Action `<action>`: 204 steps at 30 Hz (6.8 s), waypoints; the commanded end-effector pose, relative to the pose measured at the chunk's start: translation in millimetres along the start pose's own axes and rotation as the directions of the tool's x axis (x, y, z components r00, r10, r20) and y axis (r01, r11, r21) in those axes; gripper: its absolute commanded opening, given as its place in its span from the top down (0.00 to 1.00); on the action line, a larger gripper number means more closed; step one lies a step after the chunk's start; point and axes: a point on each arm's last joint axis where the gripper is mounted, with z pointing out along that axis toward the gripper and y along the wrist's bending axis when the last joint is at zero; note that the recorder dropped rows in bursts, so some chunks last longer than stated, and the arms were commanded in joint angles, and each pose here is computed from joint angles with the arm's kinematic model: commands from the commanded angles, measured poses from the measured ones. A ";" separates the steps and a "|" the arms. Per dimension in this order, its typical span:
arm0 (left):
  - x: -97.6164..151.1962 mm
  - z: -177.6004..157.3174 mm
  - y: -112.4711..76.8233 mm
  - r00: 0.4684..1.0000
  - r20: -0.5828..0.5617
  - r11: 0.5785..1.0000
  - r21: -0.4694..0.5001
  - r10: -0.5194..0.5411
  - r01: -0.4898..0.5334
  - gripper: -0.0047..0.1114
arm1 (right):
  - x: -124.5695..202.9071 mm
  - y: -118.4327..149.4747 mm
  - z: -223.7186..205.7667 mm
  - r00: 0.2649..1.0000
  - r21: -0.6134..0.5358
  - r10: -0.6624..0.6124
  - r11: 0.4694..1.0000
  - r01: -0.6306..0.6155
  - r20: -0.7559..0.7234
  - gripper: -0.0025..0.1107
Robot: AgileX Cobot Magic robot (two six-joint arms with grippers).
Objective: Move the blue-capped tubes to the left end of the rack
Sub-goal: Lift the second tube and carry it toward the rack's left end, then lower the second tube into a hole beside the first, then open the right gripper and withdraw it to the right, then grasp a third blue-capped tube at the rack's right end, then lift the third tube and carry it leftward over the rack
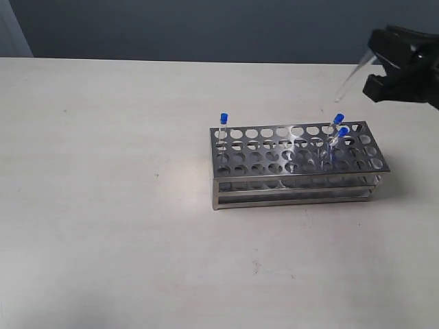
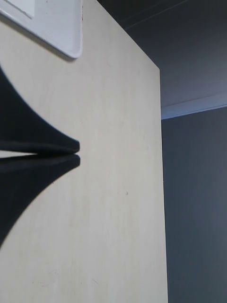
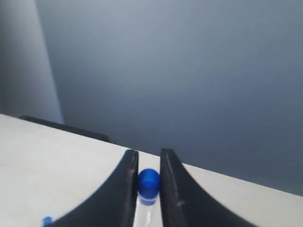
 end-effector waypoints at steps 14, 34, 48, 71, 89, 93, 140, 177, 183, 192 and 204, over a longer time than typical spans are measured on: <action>-0.6 -0.3 -0.4 1.000 0.014 1.000 0.005 0.000 -0.001 0.96 | 18.8 67.9 93.2 0.986 -0.443 -0.107 0.896 0.041 -0.125 0.99; -0.5 -0.3 -0.3 1.000 0.012 1.000 0.005 0.000 -0.001 0.96 | 58.4 77.3 113.9 0.979 -0.487 -0.082 0.873 -0.021 -0.189 0.99; -0.5 -0.3 -0.3 1.000 0.012 1.000 0.005 0.000 -0.001 0.96 | 68.7 77.7 123.8 0.975 -0.502 -0.084 0.864 -0.030 -0.203 0.99; -0.5 -0.3 -0.3 1.000 0.012 1.000 0.005 0.000 -0.001 0.96 | 64.6 81.0 119.5 0.974 -0.553 -0.135 0.833 0.011 -0.184 0.66; -0.6 -0.3 -0.4 1.000 0.014 1.000 0.005 0.000 -0.001 0.96 | 17.1 39.2 63.6 0.943 -0.200 -0.189 0.970 0.136 -0.276 0.68; -0.6 -0.3 -0.4 1.000 0.014 1.000 0.005 0.000 -0.001 0.96 | 37.0 12.8 44.5 0.954 -0.085 -0.079 0.995 0.056 -0.288 0.68; -0.4 -0.3 -0.3 1.000 0.011 1.000 0.004 0.000 -0.001 0.96 | 122.0 -14.2 26.7 0.954 0.026 0.018 1.000 -0.010 -0.301 0.89; -0.7 -0.3 -0.4 1.000 0.015 1.000 0.006 0.001 -0.001 0.96 | 76.8 -3.9 15.5 0.976 -0.033 -0.022 0.999 0.016 -0.215 0.99; -0.7 -0.3 -0.4 1.000 0.015 1.000 0.006 0.001 -0.001 0.96 | 63.8 -1.1 11.6 0.985 -0.046 -0.043 0.998 0.036 -0.170 0.99; -0.7 -0.3 -0.4 1.000 0.015 1.000 0.006 0.001 -0.001 0.96 | 50.0 7.3 7.4 0.994 -0.111 -0.013 0.994 0.001 -0.108 0.99; -0.7 -0.3 -0.4 1.000 0.015 1.000 0.006 0.001 -0.001 0.96 | 39.1 46.0 16.8 0.998 -0.386 0.009 0.922 -0.034 -0.065 0.99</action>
